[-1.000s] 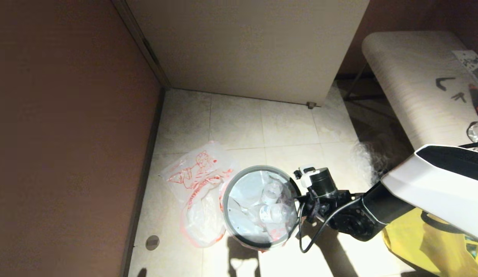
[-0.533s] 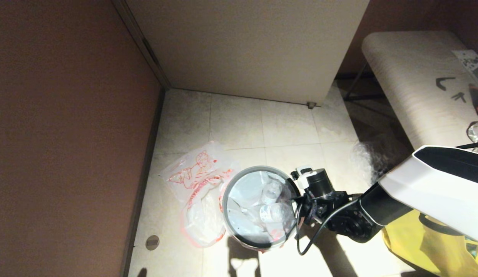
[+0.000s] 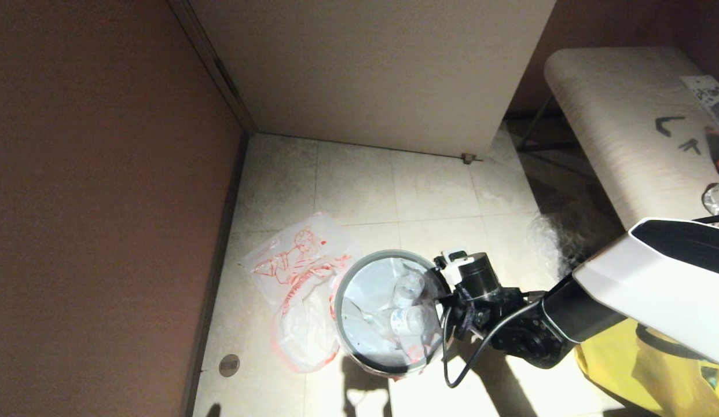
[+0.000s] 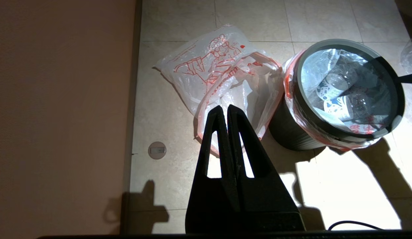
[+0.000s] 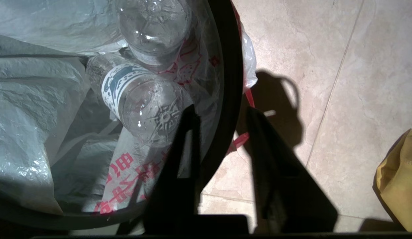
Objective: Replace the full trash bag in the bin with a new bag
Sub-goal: Place the trash can ring on the floor
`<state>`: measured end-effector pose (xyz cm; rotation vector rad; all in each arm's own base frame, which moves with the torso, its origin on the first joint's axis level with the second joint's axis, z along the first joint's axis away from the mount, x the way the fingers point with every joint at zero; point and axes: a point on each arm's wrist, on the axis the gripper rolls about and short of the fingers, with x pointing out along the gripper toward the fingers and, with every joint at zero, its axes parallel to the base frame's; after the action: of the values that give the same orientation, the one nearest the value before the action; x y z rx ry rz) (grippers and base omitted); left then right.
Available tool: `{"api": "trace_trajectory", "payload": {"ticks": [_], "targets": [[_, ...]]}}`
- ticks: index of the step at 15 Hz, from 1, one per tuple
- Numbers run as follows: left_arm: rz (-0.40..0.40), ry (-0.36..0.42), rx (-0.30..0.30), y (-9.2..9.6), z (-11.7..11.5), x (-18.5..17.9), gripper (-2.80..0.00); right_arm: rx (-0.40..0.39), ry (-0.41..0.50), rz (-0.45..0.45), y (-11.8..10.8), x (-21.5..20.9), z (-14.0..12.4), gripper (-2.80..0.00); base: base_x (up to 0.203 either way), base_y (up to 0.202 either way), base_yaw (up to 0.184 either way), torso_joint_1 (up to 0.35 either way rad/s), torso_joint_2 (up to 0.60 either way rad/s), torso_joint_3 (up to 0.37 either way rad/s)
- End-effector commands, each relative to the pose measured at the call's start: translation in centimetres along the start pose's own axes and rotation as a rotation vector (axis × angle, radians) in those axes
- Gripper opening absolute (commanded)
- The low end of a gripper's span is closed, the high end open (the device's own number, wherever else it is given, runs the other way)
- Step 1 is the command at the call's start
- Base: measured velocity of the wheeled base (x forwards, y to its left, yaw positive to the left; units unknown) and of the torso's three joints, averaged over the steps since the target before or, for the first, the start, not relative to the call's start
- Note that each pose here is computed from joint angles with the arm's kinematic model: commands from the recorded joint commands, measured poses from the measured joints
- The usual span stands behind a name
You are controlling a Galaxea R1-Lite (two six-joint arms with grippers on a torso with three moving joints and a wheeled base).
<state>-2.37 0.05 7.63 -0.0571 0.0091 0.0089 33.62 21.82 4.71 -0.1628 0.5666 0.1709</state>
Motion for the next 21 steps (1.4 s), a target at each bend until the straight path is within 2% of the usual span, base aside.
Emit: {"api": "trace_trajectory", "payload": {"ticks": [1, 3, 4, 16, 17, 21], "targets": [[0.001, 0.000, -0.001, 0.0, 0.0, 0.0, -2.80, -0.002, 0.012, -0.005, 0.1, 0.7, -0.6, 0.00, 0.000, 0.000, 0.000, 0.000, 0.00, 0.000], [0.001, 0.000, -0.001, 0.0, 0.0, 0.0, -2.80, 0.006, -0.009, -0.007, 0.3, 1.6, -1.2, 0.00, 0.000, 0.000, 0.000, 0.000, 0.00, 0.000], [0.001, 0.000, -0.001, 0.0, 0.0, 0.0, -2.80, 0.004, -0.016, -0.008, 0.2, 1.9, -1.4, -2.80, 0.000, 0.000, 0.000, 0.000, 0.00, 0.000], [0.001, 0.001, -0.001, 0.0, 0.0, 0.0, -2.80, -0.003, -0.040, -0.019, 0.1, 1.0, -0.7, -2.80, 0.000, 0.000, 0.000, 0.000, 0.00, 0.000], [0.001, 0.000, -0.001, 0.0, 0.0, 0.0, -2.80, -0.016, -0.040, -0.022, 0.1, 1.1, -0.7, 0.00, 0.000, 0.000, 0.000, 0.000, 0.00, 0.000], [0.001, 0.000, -0.001, 0.0, 0.0, 0.0, -2.80, -0.016, -0.040, -0.021, 0.2, 1.1, -0.8, 0.00, 0.000, 0.000, 0.000, 0.000, 0.00, 0.000]]}}
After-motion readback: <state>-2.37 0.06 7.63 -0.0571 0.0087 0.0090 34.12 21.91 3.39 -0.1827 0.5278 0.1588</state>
